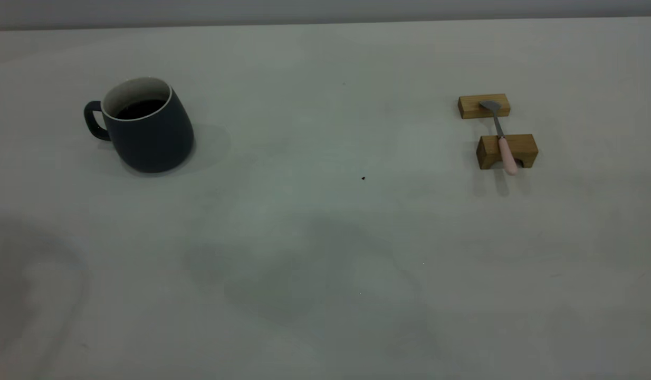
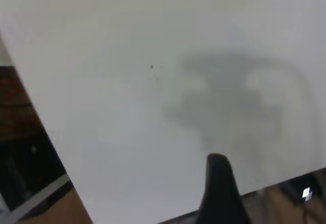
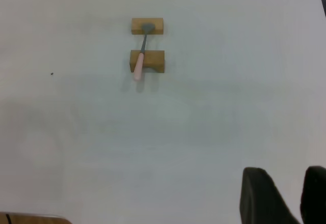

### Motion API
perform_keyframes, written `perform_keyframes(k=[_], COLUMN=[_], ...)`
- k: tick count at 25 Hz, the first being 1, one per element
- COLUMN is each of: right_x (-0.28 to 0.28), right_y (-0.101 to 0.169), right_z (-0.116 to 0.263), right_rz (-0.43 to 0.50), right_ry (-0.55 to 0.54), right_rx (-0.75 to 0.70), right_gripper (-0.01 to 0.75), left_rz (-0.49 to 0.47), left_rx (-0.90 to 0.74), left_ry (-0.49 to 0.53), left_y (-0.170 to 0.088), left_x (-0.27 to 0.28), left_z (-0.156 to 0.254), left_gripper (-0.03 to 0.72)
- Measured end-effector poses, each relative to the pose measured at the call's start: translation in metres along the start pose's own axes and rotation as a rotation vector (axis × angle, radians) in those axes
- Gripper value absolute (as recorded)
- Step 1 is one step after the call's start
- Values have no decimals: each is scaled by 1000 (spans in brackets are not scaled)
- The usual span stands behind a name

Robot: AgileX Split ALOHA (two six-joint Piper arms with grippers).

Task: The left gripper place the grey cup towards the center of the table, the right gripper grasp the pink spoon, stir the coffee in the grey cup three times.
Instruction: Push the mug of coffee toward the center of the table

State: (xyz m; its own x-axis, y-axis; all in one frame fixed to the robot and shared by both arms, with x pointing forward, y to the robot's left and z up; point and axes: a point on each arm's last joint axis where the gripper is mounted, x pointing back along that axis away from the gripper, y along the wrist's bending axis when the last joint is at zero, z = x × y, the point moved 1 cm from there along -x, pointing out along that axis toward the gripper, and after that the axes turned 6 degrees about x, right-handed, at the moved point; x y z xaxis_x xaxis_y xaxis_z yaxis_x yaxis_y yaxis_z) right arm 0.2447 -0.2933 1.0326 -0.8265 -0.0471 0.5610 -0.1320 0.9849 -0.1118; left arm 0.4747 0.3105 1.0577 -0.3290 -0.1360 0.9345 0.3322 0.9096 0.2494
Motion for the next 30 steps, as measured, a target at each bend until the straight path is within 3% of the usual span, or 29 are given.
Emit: perform_keyframes(k=[6, 9, 15, 21, 30], right_x=[0, 0, 0, 0, 0], right_y=[0, 0, 0, 0, 0], right_z=[0, 0, 0, 0, 0], right_rz=[0, 0, 0, 0, 0], right_ry=[0, 0, 0, 0, 0], right_rx=[0, 0, 0, 0, 0], right_gripper=[237, 237, 237, 237, 237], left_rz=[72, 104, 100, 133, 99], left_rx=[-248, -354, -629, -920, -1092], left_ry=[181, 212, 114, 89, 26], left_y=[9, 9, 1, -13, -21], left_x=[-83, -117, -171, -224, -267], left_z=[-63, -86, -122, -124, -125], left_gripper=[591, 591, 591, 591, 591])
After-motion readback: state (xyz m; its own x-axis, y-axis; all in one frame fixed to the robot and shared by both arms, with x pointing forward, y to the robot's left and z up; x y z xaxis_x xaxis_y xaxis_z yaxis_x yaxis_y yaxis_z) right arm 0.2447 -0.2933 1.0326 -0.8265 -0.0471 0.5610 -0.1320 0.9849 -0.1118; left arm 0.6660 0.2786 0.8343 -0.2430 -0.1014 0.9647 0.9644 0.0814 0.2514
